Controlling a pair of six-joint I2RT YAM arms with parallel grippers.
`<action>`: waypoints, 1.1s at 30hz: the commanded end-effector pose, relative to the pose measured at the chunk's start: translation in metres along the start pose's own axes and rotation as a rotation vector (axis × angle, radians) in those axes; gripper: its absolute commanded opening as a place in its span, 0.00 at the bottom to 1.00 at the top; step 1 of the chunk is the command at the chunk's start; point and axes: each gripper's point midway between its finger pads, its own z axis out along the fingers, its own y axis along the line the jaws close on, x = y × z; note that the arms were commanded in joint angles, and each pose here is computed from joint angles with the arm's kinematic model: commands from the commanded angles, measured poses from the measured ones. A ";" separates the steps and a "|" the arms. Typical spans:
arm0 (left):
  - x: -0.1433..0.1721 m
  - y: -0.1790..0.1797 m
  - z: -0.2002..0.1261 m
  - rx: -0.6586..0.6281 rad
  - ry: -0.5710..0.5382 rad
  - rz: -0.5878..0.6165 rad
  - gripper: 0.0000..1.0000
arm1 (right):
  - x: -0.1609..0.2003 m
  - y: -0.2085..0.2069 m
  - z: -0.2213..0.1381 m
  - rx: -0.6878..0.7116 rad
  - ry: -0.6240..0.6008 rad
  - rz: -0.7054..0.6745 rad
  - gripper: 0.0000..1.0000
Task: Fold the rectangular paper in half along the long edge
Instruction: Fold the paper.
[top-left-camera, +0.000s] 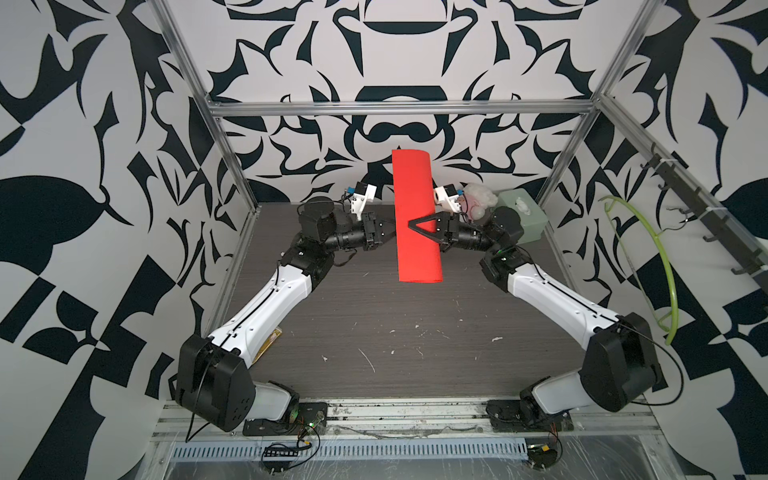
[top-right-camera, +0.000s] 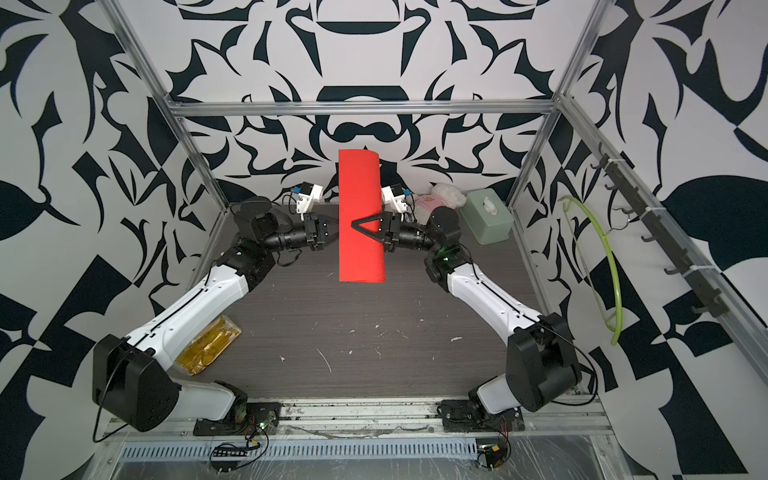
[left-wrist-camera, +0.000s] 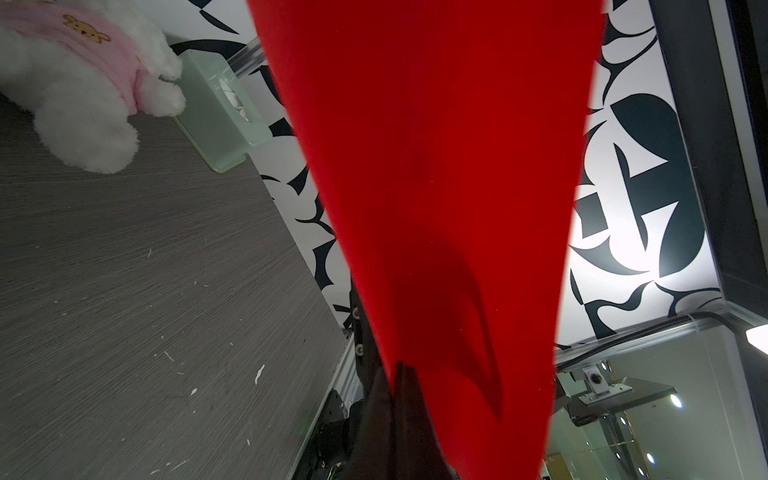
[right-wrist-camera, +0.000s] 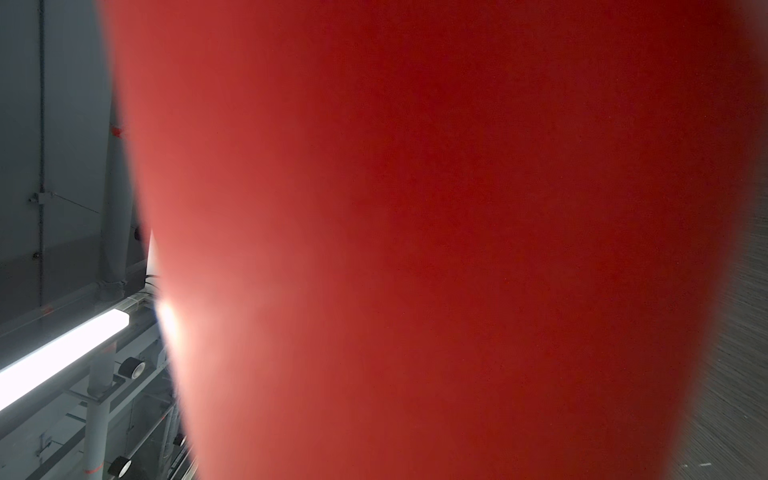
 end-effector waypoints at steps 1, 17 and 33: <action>-0.003 -0.017 -0.006 0.017 -0.010 0.051 0.00 | 0.005 0.044 -0.004 -0.050 0.030 -0.146 0.50; -0.002 -0.021 -0.008 0.011 -0.009 0.066 0.00 | -0.001 0.042 -0.014 -0.024 -0.010 -0.158 0.50; -0.003 -0.026 -0.011 0.000 -0.013 0.093 0.00 | 0.003 0.042 -0.015 -0.028 0.014 -0.161 0.45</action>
